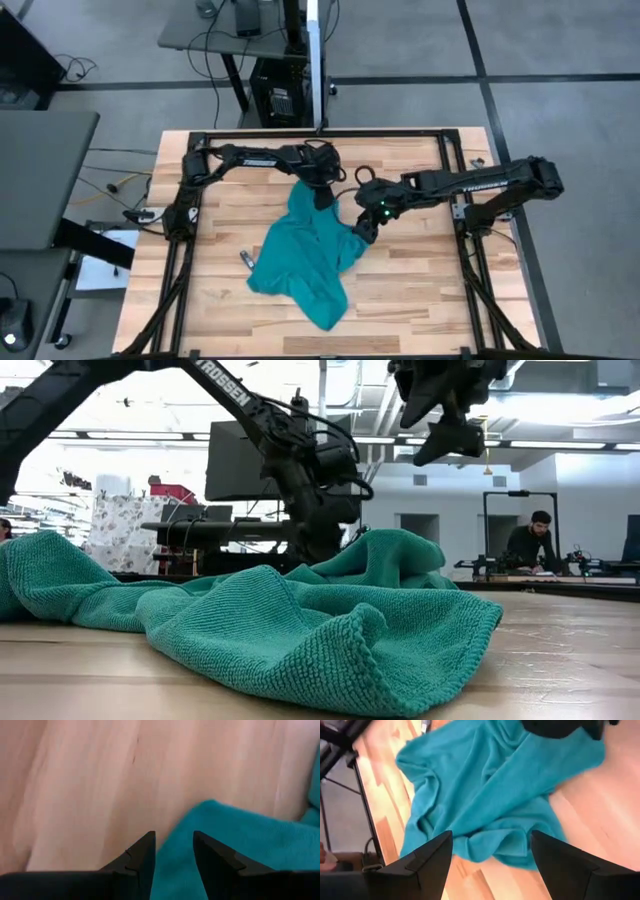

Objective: Roll towel
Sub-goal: Prepare the towel

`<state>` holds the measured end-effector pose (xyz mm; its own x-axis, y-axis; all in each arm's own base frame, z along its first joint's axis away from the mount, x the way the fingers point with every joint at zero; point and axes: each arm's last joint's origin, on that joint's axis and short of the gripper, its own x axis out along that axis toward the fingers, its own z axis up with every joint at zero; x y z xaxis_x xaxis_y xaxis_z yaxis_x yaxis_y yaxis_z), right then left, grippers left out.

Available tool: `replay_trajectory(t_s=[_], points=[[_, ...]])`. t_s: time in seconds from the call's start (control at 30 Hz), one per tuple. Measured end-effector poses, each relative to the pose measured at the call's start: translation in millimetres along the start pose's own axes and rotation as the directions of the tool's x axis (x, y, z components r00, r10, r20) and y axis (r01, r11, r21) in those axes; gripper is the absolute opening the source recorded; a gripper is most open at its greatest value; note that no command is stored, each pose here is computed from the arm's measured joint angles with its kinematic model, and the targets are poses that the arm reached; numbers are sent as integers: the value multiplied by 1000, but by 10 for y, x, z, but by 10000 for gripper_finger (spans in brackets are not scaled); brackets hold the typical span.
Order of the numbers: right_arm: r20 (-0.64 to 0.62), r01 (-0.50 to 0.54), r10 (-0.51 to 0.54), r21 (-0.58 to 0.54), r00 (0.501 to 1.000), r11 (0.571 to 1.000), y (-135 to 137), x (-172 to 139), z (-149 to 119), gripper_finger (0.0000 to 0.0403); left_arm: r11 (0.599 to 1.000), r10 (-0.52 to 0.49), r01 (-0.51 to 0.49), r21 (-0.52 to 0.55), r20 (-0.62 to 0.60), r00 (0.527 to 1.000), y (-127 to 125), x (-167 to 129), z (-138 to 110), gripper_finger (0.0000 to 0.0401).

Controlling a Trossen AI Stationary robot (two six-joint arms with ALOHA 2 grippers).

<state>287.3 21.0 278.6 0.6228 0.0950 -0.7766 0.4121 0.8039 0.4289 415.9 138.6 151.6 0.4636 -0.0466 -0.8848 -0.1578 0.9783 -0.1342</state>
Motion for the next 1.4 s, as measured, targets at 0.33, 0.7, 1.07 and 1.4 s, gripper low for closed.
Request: replay_trajectory(t_s=[0.33,0.7,1.07,1.4], points=[[-28,40,-40,1,999,999,36,45,-80,260,994,-21,26,108,-46,999,-181,77,-4,175],[-43,81,-81,2,996,997,7,42,-102,260,990,-100,99,100,0,995,-221,-31,158,211],[-47,88,-88,-5,995,996,0,41,-107,260,996,-92,92,-16,32,995,-189,-129,234,206],[-71,108,-109,-10,992,994,-19,38,-130,260,994,-109,108,-14,-23,994,-361,-24,125,205]])
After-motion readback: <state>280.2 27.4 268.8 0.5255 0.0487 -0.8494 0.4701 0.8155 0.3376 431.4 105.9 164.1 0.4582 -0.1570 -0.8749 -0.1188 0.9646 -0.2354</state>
